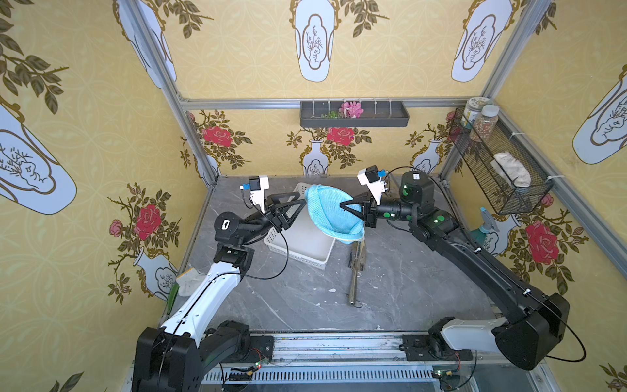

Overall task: Turn the laundry bag inside out
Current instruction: Turn over the laundry bag.

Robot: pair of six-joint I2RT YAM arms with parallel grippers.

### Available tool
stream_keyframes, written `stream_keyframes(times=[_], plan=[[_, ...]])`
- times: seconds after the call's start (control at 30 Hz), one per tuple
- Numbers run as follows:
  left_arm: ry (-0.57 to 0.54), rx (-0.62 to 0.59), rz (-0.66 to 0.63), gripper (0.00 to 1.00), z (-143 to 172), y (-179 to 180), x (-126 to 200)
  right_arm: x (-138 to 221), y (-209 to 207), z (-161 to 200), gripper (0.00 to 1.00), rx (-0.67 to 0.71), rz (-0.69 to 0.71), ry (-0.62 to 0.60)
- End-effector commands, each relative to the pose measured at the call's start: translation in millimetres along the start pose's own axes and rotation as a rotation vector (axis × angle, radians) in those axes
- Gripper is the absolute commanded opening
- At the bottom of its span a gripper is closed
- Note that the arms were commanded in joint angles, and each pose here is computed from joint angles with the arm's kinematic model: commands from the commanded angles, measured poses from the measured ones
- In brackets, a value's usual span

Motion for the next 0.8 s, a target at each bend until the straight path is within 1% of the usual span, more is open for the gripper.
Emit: stream_keyframes(times=[0.0, 0.03, 0.07, 0.13, 0.23, 0.33, 0.37, 0.4, 0.47, 0.5, 0.57, 0.67, 0.73, 0.77], plan=[[0.047, 0.015, 0.025, 0.63, 10.3, -2.9, -8.3, -4.1, 1.8, -4.6, 0.00, 0.043, 0.010, -0.003], [0.056, 0.017, 0.034, 0.62, 11.4, -3.7, -10.5, -4.9, 2.7, -4.8, 0.00, 0.044, 0.009, -0.002], [0.063, 0.029, 0.035, 0.58, 13.1, -2.8, -12.5, -5.3, 3.5, -5.4, 0.00, 0.047, 0.007, -0.005], [0.069, 0.040, 0.007, 0.47, 13.8, 3.4, -14.3, -5.3, 4.7, -7.3, 0.00, 0.050, 0.005, -0.011], [0.081, 0.043, -0.006, 0.35, 15.7, 7.7, -15.8, -4.5, 6.9, -8.3, 0.00, 0.051, 0.002, -0.015], [0.091, 0.043, -0.019, 0.26, 15.4, 10.5, -18.3, -3.7, 8.1, -8.2, 0.00, 0.049, 0.002, -0.016], [0.095, 0.043, -0.033, 0.26, 15.5, 12.8, -19.3, -3.6, 7.9, -8.6, 0.00, 0.049, 0.005, -0.017], [0.097, 0.041, -0.048, 0.29, 15.2, 14.6, -20.0, -3.9, 7.2, -8.0, 0.00, 0.045, 0.008, -0.015], [0.094, 0.035, -0.084, 0.48, 14.2, 18.3, -20.3, -3.4, 5.8, -8.3, 0.00, 0.041, 0.022, -0.012], [0.095, 0.031, -0.103, 0.53, 13.6, 19.6, -19.8, -3.9, 4.0, -8.0, 0.00, 0.039, 0.033, -0.009], [0.103, 0.022, -0.124, 0.58, 14.8, 20.4, -19.5, -4.0, 1.4, -7.1, 0.00, 0.037, 0.048, -0.004], [0.119, 0.022, -0.154, 0.58, 17.6, 24.0, -20.0, -6.1, -0.4, -7.0, 0.00, 0.035, 0.049, -0.002], [0.128, 0.023, -0.167, 0.53, 19.8, 26.7, -20.7, -7.9, -0.2, -6.8, 0.00, 0.029, 0.039, -0.004], [0.130, 0.021, -0.163, 0.48, 19.8, 26.4, -21.1, -8.8, 0.9, -7.2, 0.00, 0.028, 0.031, -0.006]])
Point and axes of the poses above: each gripper's point midway between its finger pads, its own x axis back along the fingers, its own y axis along the line the jaws close on, z = x × y, the point moved 4 cm from there along x, back along the fingers, and after that the axes turned 1 degree about -x, right-handed, at the moved point
